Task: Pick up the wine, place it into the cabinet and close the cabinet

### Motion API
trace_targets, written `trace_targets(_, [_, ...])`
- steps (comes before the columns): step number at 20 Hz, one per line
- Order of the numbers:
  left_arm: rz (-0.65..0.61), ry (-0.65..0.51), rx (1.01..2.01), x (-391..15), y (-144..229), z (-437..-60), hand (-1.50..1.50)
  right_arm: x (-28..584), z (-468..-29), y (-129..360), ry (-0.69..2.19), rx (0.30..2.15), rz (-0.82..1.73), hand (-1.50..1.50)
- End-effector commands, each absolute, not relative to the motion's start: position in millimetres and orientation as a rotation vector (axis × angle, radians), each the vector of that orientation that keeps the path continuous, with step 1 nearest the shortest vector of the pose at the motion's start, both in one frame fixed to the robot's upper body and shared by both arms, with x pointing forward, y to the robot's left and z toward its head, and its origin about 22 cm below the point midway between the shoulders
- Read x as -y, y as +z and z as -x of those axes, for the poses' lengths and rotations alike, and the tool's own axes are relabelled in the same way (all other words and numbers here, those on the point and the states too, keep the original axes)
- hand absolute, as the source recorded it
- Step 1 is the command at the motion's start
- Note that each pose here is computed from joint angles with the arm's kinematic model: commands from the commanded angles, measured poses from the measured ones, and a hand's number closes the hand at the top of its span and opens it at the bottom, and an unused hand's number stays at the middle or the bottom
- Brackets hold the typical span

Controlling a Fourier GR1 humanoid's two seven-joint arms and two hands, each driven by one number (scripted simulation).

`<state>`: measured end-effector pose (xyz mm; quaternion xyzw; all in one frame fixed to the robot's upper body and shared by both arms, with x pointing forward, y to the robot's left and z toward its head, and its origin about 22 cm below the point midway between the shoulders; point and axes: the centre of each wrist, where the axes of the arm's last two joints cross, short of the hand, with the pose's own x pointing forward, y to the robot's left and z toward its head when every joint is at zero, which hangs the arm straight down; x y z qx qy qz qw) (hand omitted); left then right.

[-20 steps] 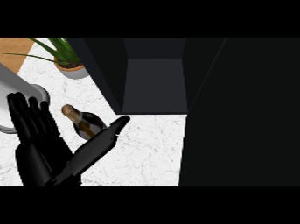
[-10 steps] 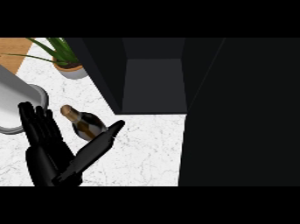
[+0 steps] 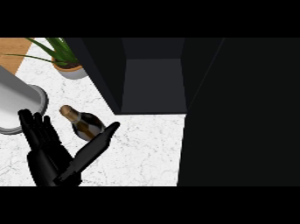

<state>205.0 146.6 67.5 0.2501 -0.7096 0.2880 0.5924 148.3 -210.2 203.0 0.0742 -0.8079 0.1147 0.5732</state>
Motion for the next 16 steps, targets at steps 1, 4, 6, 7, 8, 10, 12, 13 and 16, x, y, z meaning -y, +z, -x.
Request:
trace_targets(1, [-0.597,0.711,1.63,-150.7,64.6,-202.8,-1.5,224.6,-127.2,211.8,0.247,1.953,-0.215,-1.5])
trace_targets(4, [-0.586,0.712,1.611,-151.7,64.4,-208.0,-1.5,221.0,-132.7,209.6,0.27,1.939,-0.221,-1.5])
trace_targets(6, [-0.595,0.709,1.61,-147.2,59.2,-207.4,-1.5,208.1,-137.1,214.5,0.232,1.958,-0.237,-1.5])
trace_targets(7, [-0.603,0.682,1.612,-153.8,58.9,-211.3,-1.5,218.2,-130.5,217.1,0.258,1.942,-0.211,-1.5])
trace_targets(8, [-0.592,0.676,1.62,-151.7,58.8,-207.8,-1.5,216.3,-122.8,207.5,0.22,1.953,-0.215,-1.5])
trace_targets(10, [-0.588,0.675,1.615,-153.2,57.7,-208.3,-1.5,219.6,-126.7,206.3,0.256,1.943,-0.239,-1.5])
trace_targets(12, [-0.55,0.656,1.599,-150.5,56.1,-216.0,-1.5,212.2,-134.6,207.1,0.253,1.953,-0.23,-1.5])
trace_targets(13, [-0.573,0.654,1.599,-153.6,50.7,-203.8,-1.5,214.7,-125.9,208.2,0.243,1.95,-0.217,-1.5])
trace_targets(16, [-0.536,0.684,1.598,-145.6,47.1,-215.8,-1.5,213.2,-131.8,211.6,0.259,1.953,-0.215,-1.5])
